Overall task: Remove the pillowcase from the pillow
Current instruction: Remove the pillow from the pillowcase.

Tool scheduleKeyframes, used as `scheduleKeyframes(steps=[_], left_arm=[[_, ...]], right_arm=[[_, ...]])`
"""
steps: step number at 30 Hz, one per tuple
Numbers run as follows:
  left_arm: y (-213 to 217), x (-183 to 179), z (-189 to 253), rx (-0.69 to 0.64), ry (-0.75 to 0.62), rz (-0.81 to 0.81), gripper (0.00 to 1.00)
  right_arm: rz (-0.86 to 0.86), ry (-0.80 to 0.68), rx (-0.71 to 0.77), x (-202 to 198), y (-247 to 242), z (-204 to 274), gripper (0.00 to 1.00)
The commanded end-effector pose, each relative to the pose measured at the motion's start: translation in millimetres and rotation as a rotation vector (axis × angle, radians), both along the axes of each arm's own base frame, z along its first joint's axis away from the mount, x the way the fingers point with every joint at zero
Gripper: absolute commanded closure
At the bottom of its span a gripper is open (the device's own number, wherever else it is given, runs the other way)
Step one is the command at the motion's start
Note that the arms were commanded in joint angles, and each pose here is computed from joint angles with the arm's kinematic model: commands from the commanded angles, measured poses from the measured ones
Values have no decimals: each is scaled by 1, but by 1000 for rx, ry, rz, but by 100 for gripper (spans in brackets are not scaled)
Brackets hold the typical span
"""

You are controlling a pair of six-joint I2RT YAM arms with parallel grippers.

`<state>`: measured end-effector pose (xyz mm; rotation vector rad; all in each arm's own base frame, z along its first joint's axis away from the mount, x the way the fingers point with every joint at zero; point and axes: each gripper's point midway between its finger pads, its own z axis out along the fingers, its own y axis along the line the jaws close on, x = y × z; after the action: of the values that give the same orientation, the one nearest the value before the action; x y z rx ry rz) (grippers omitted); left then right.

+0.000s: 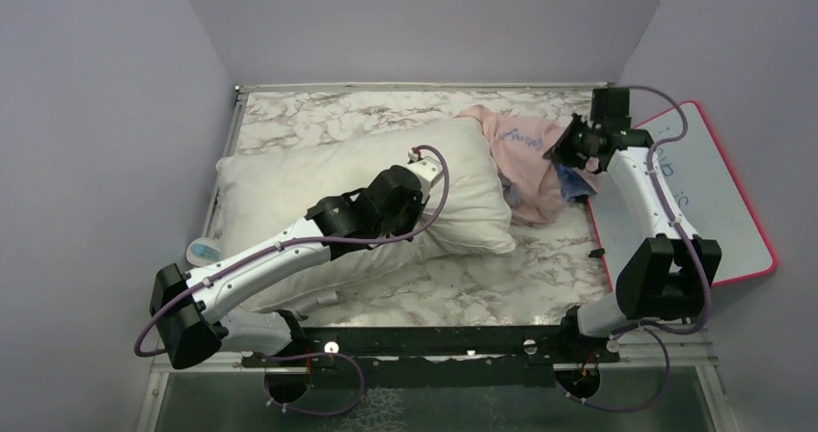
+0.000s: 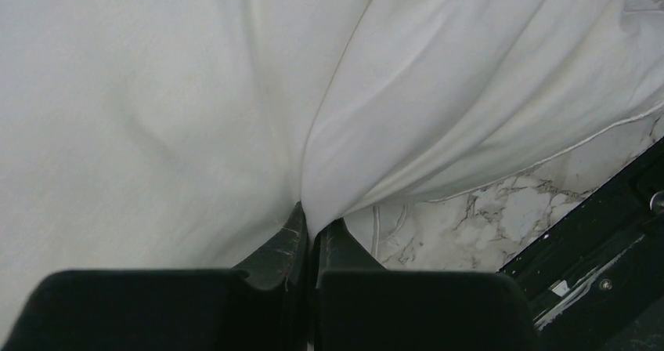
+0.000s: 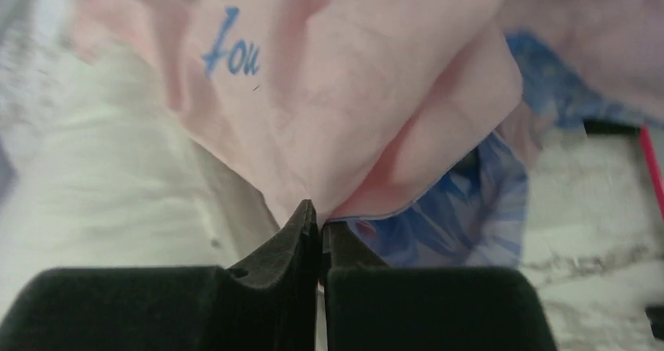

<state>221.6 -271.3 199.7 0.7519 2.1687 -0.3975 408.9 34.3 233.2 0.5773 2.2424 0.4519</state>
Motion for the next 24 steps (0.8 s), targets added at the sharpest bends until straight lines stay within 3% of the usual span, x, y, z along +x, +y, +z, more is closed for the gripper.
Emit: scheduleKeyframes(steps=[1, 5, 10, 12, 15, 19, 24], left_arm=[[9, 22, 19, 0, -89, 92, 100], [9, 27, 28, -17, -114, 117, 100], [15, 29, 40, -67, -147, 161, 100], [16, 31, 45, -87, -158, 177, 100], [18, 33, 55, -119, -180, 202, 100], [27, 36, 73, -172, -221, 265, 100], [42, 37, 103, -273, -277, 347, 100]], right_arm=[[-14, 149, -83, -46, -13, -53, 87], [-43, 183, -181, -61, -30, -42, 65], [92, -30, -192, -57, -13, 25, 32], [191, -106, -177, -53, 4, 37, 25], [291, -64, -160, -43, 26, 18, 22], [322, 77, -210, -31, 39, -31, 19], [355, 149, -226, -7, 50, -78, 16]])
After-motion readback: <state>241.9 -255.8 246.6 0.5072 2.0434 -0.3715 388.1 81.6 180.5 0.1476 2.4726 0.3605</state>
